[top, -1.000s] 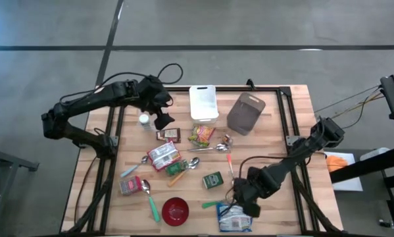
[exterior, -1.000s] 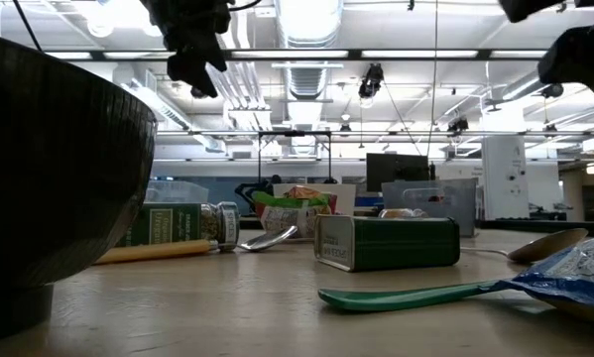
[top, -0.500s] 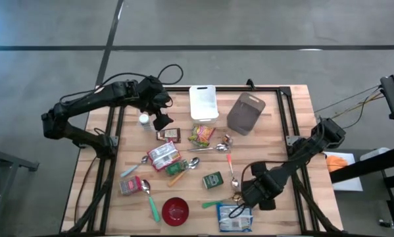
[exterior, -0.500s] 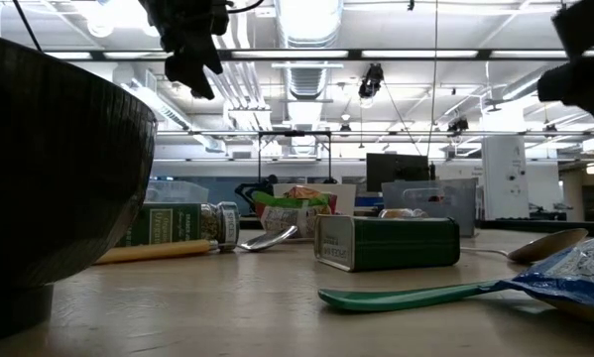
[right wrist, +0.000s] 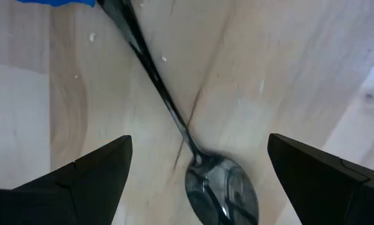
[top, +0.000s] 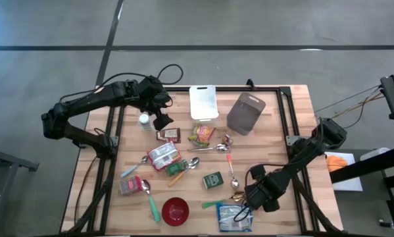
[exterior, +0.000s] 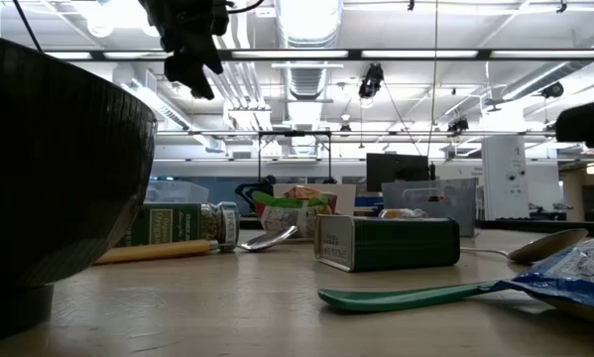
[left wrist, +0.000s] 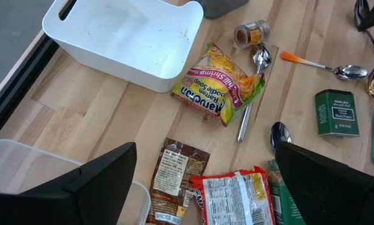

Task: Pick & Place Food Item
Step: Put the black spoon into the black bin

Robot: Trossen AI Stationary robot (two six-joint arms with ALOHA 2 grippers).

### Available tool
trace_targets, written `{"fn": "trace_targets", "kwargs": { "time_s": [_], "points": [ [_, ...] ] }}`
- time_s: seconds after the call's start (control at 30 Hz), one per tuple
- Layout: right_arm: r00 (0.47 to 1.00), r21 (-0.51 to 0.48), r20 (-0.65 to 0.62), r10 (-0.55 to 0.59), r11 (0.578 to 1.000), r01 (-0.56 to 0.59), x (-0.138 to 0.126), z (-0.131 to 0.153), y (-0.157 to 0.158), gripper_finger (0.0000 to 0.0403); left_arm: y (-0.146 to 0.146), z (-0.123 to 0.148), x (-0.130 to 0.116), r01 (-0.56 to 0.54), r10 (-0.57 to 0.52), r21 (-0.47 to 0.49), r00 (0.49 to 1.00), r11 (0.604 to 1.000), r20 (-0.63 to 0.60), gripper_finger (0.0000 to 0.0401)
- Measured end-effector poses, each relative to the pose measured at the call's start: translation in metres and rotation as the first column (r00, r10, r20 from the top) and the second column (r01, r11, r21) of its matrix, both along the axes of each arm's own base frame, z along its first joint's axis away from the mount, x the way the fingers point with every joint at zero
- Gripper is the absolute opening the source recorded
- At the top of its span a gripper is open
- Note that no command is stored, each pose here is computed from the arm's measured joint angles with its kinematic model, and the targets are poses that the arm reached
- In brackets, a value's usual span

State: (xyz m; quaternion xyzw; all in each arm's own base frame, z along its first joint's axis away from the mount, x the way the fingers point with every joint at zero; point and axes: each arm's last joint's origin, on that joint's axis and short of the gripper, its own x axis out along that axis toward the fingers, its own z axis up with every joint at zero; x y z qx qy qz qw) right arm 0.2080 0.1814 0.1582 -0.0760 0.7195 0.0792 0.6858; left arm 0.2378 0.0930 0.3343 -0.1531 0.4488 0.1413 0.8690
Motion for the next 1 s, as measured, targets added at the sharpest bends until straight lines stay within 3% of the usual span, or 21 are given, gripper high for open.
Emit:
{"fn": "trace_targets", "kwargs": {
  "time_s": [0.6,1.0],
  "points": [
    [1.000,0.064,0.000,-0.003,0.998,0.003,-0.008,-0.021,-0.004,0.0357,0.000,0.000,0.000,-0.037,0.037,-0.024,0.999,0.999,0.005,0.0387],
    [1.000,0.053,0.000,-0.001,0.999,0.001,-0.009,-0.024,-0.006,0.0157,0.000,0.000,0.000,-0.057,0.057,-0.039,0.998,0.998,0.006,0.0387]
  ]
}}
